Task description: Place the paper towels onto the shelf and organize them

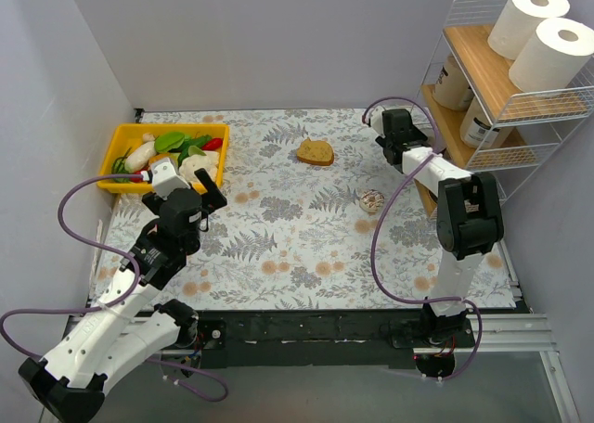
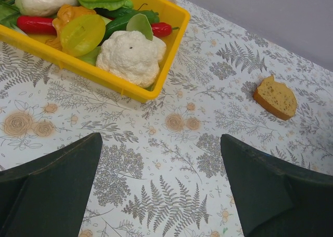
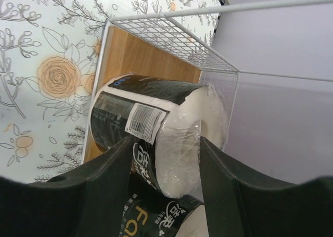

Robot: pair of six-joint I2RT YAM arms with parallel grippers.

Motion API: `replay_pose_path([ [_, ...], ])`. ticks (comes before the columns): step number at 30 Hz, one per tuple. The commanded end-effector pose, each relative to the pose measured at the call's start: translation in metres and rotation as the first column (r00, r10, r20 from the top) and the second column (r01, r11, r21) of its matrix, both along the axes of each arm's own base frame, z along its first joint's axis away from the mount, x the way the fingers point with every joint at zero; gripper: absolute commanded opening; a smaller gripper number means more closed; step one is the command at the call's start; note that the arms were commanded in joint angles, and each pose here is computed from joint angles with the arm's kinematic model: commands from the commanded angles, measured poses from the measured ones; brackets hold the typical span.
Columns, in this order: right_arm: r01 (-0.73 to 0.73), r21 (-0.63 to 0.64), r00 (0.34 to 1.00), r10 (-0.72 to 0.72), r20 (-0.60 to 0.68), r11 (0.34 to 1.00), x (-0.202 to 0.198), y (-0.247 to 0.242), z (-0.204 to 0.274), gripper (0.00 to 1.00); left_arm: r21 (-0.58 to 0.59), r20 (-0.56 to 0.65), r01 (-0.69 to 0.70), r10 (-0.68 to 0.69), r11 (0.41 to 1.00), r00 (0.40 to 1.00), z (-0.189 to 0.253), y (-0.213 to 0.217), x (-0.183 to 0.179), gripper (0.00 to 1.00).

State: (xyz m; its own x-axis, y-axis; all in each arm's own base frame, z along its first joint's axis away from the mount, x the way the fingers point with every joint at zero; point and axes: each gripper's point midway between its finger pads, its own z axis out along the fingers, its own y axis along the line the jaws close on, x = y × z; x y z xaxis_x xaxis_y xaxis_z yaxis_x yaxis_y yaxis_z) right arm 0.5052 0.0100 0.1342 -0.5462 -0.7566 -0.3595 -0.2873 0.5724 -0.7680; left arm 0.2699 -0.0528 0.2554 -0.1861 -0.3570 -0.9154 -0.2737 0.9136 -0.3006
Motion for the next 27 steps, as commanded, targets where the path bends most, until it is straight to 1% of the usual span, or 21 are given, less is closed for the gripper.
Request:
replay_pose_path([
  [1, -0.006, -0.027, 1.000, 0.007, 0.030, 1.000, 0.013, 0.013, 0.007, 0.59, -0.002, 0.008, -0.006, 0.006, 1.000, 1.000, 0.001, 0.003, -0.002, 0.98],
  [5, 0.016, -0.063, 0.999, -0.014, 0.033, 0.998, 0.014, 0.015, 0.006, 0.58, -0.005, 0.011, -0.006, 0.007, 1.000, 1.000, 0.002, 0.003, -0.002, 0.98],
  [8, 0.014, -0.088, 0.998, -0.009, 0.064, 0.996, 0.013, 0.019, 0.008, 0.61, -0.003, 0.011, -0.009, 0.009, 1.000, 1.000, 0.002, 0.003, -0.002, 0.98],
  [12, 0.106, -0.160, 0.990, -0.089, 0.109, 0.981, 0.010, 0.003, 0.021, 0.63, 0.002, 0.005, -0.009, 0.009, 1.000, 1.000, 0.000, 0.003, -0.002, 0.98],
  [13, 0.107, -0.171, 0.989, -0.086, 0.123, 0.979, 0.011, 0.002, 0.027, 0.68, 0.002, 0.004, -0.009, 0.009, 1.000, 1.000, 0.000, 0.002, -0.001, 0.98],
  [16, 0.093, -0.180, 0.987, -0.067, 0.147, 0.979, 0.009, 0.008, 0.042, 0.73, 0.003, 0.000, -0.006, 0.006, 1.000, 1.000, -0.002, 0.001, -0.001, 0.98],
  [18, 0.069, -0.176, 0.987, -0.041, 0.158, 0.982, 0.007, 0.016, 0.051, 0.74, 0.009, -0.008, -0.004, 0.004, 1.000, 1.000, -0.004, 0.000, 0.001, 0.98],
  [20, 0.014, -0.178, 0.990, 0.011, 0.138, 0.984, 0.002, 0.030, 0.047, 0.74, 0.010, -0.015, 0.003, -0.003, 1.000, 1.000, -0.006, -0.001, 0.002, 0.98],
  [21, -0.024, -0.167, 0.991, 0.046, 0.127, 0.986, 0.001, 0.037, 0.043, 0.73, 0.010, -0.017, 0.006, -0.006, 1.000, 1.000, -0.006, -0.002, 0.002, 0.98],
  [22, -0.050, -0.159, 0.990, 0.070, 0.121, 0.986, -0.001, 0.042, 0.042, 0.67, 0.007, -0.015, 0.010, -0.010, 1.000, 1.000, -0.005, -0.003, 0.002, 0.98],
  [25, -0.134, -0.132, 0.988, 0.143, 0.064, 0.982, -0.009, 0.061, 0.021, 0.55, 0.002, -0.008, 0.015, -0.015, 1.000, 1.000, -0.004, -0.003, 0.001, 0.98],
  [27, -0.126, -0.121, 0.991, 0.130, 0.030, 0.985, -0.012, 0.060, 0.005, 0.52, -0.003, -0.003, 0.024, -0.024, 1.000, 1.000, -0.003, -0.005, 0.001, 0.98],
])
